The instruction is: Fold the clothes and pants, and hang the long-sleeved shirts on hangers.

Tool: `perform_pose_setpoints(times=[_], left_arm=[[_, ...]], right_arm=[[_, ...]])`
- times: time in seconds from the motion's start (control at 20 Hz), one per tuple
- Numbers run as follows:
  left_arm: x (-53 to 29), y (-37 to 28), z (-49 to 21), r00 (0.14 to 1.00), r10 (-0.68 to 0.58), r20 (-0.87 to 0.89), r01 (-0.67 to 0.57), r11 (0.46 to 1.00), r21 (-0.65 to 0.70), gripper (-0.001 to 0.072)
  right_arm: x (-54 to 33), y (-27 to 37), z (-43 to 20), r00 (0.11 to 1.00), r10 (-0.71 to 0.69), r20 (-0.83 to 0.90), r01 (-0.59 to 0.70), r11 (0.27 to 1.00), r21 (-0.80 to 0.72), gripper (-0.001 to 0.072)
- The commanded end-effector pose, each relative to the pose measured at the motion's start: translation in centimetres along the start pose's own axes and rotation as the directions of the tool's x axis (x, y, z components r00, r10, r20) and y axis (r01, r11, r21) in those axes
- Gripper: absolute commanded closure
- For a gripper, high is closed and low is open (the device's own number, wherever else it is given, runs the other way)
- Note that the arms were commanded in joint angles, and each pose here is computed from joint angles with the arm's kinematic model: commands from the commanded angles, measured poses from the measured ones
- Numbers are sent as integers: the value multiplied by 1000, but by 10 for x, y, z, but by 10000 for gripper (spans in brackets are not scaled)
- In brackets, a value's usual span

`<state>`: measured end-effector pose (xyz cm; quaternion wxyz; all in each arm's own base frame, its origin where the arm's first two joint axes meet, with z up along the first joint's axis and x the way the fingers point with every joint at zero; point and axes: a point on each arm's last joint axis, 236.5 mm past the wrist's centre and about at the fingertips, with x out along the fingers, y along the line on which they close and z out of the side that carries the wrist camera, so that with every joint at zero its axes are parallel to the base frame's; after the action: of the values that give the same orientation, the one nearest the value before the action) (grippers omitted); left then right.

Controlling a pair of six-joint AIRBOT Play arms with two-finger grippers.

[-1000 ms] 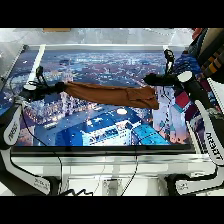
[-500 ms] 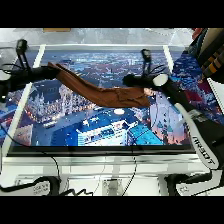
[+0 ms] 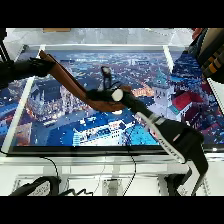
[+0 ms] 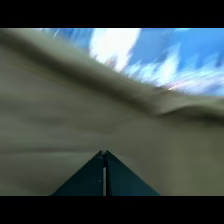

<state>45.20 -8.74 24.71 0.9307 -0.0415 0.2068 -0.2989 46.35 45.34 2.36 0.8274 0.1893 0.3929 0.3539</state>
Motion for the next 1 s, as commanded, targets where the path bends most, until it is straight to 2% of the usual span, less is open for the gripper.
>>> perform_pose_setpoints(times=[0.0, 0.15, 0.25, 0.35, 0.5, 0.65, 0.9, 0.95], left_arm=[[3, -10, -1, 1000, -23, -8, 23, 1000, 3, 698], [18, -20, -10, 997, -62, -36, 62, 998, -1, 697], [32, -28, -19, 994, -93, -61, 93, 996, -7, 697], [48, -40, -31, 987, -133, -94, 132, 991, -17, 698], [85, -69, -59, 961, -221, -165, 218, 975, -41, 697], [134, -108, -81, 937, -304, -171, 289, 951, -109, 697], [224, -142, -118, 966, -232, -116, 210, 962, -175, 695], [235, -152, -128, 965, -231, -120, 207, 961, -186, 637]], right_arm=[[33, 39, -43, 997, 51, -59, -50, 999, 9, 703], [43, 55, -72, 992, 63, -108, -65, 998, -14, 702], [40, 46, -70, 992, 32, -119, -41, 997, -73, 701], [24, 14, -53, 989, -42, -138, 21, 988, -150, 701], [-31, -69, -11, 959, -220, -179, 178, 958, -225, 701], [-113, -148, 32, 912, -357, -200, 326, 929, -173, 701], [-240, -223, 77, 866, -469, -173, 466, 883, -63, 701], [-258, -234, 78, 857, -483, -178, 483, 874, -49, 701]])
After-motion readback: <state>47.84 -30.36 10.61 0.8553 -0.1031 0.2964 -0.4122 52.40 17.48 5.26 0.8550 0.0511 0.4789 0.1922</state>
